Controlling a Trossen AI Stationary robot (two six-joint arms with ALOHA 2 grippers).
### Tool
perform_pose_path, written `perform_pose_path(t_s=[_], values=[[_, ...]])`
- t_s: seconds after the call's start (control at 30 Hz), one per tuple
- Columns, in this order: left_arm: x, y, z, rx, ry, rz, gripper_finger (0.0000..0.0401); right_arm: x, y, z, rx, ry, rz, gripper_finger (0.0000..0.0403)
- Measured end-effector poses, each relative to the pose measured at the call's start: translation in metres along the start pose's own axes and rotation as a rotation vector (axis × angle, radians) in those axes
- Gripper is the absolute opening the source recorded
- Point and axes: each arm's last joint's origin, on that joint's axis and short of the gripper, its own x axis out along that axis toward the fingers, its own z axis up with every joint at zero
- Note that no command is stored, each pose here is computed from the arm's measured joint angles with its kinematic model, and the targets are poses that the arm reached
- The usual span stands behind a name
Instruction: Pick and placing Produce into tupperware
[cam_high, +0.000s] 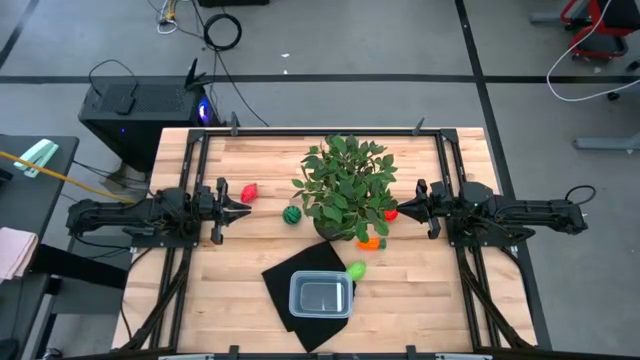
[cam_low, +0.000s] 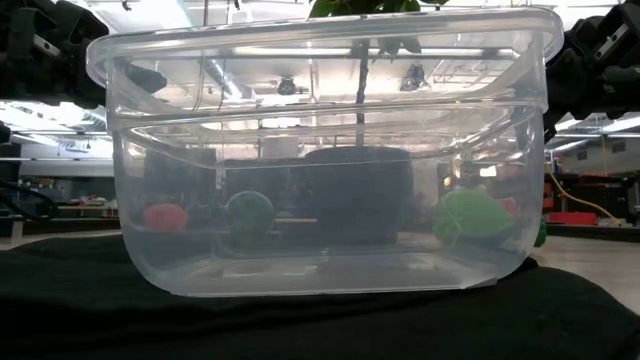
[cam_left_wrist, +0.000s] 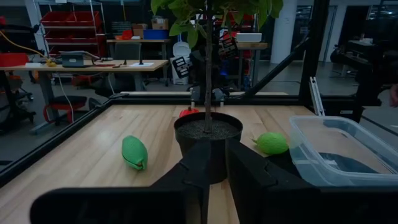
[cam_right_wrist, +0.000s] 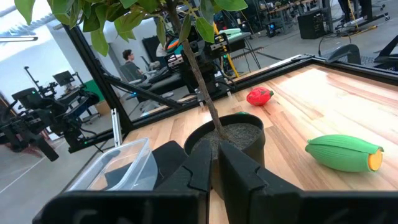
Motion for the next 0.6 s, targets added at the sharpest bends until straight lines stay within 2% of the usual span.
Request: perform_pose_path(t_s=[0.27,0.6], values=[[0.0,0.0,-0.0001,0.049,0.0,0.0,0.0054,0.0,0.0,0.0,0.0,0.0,0.0,0.0034],[0.0,0.0,0.0,0.052,0.0,0.0,0.0054,0.0,0.0006,0.0016,0.002,-0.015,0.006,0.0034]])
